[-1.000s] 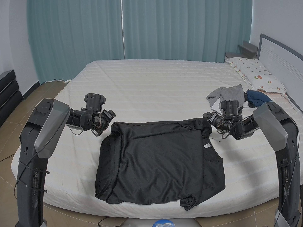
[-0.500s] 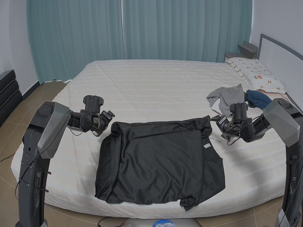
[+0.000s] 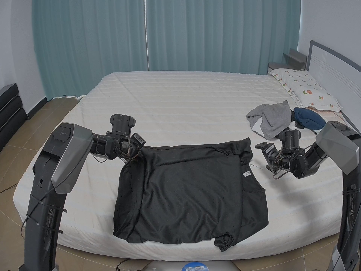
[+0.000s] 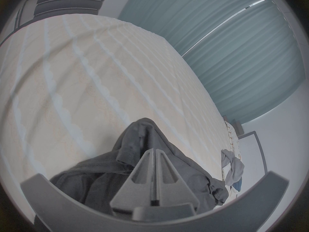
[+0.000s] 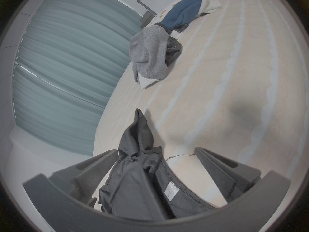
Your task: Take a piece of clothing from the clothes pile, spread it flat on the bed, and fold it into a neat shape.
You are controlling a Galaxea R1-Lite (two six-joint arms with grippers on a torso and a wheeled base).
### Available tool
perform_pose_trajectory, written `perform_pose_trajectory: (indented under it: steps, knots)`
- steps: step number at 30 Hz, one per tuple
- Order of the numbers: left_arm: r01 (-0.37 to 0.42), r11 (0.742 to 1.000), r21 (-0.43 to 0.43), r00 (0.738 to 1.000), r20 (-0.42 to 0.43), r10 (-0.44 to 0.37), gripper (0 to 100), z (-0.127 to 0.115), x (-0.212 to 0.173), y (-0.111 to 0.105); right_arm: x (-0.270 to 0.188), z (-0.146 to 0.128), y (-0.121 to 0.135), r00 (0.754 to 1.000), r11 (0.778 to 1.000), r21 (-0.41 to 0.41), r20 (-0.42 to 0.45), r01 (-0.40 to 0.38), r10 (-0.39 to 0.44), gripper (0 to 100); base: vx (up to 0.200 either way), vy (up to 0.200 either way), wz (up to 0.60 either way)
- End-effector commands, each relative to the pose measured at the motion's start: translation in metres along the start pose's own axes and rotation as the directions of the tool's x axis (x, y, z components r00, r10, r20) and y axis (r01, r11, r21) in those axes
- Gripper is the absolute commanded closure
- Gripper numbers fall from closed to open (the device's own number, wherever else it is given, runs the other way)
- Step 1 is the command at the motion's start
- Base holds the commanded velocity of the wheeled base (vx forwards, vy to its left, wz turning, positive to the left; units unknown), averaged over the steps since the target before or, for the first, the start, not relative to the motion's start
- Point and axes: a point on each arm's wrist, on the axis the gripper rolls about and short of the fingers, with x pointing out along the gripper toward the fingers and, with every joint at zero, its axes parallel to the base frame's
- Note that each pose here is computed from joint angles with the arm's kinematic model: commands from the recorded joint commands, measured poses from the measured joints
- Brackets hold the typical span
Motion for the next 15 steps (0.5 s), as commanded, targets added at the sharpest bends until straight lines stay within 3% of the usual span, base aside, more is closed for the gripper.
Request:
perform_pose_trajectory:
  steps: [1, 7, 8, 15]
  knots:
    - [-0.019, 1.000, -0.013, 1.000, 0.016, 0.019, 100, 0.013, -0.001, 0.000, 0.002, 0.001, -0.010, 1.000, 1.000, 0.008, -0.004, 0.018, -0.018, 0, 0.000, 0.000, 0.00]
    - [-0.059, 0.998, -0.027, 0.998, 0.012, 0.060, 100, 0.025, -0.015, 0.004, 0.001, -0.001, -0.012, 1.000, 1.000, 0.010, -0.008, 0.025, -0.025, 0, 0.000, 0.000, 0.00]
    - [-0.057, 0.998, -0.030, 0.998, 0.008, 0.057, 0, 0.027, -0.018, 0.005, 0.001, -0.002, -0.014, 0.999, 0.999, 0.010, -0.013, 0.031, -0.031, 0, 0.000, 0.000, 0.00]
    - [-0.058, 0.998, -0.033, 0.998, 0.006, 0.058, 0, 0.031, -0.028, 0.002, 0.000, -0.008, -0.018, 0.999, 1.000, 0.007, -0.028, 0.028, -0.027, 0, 0.000, 0.000, 0.00]
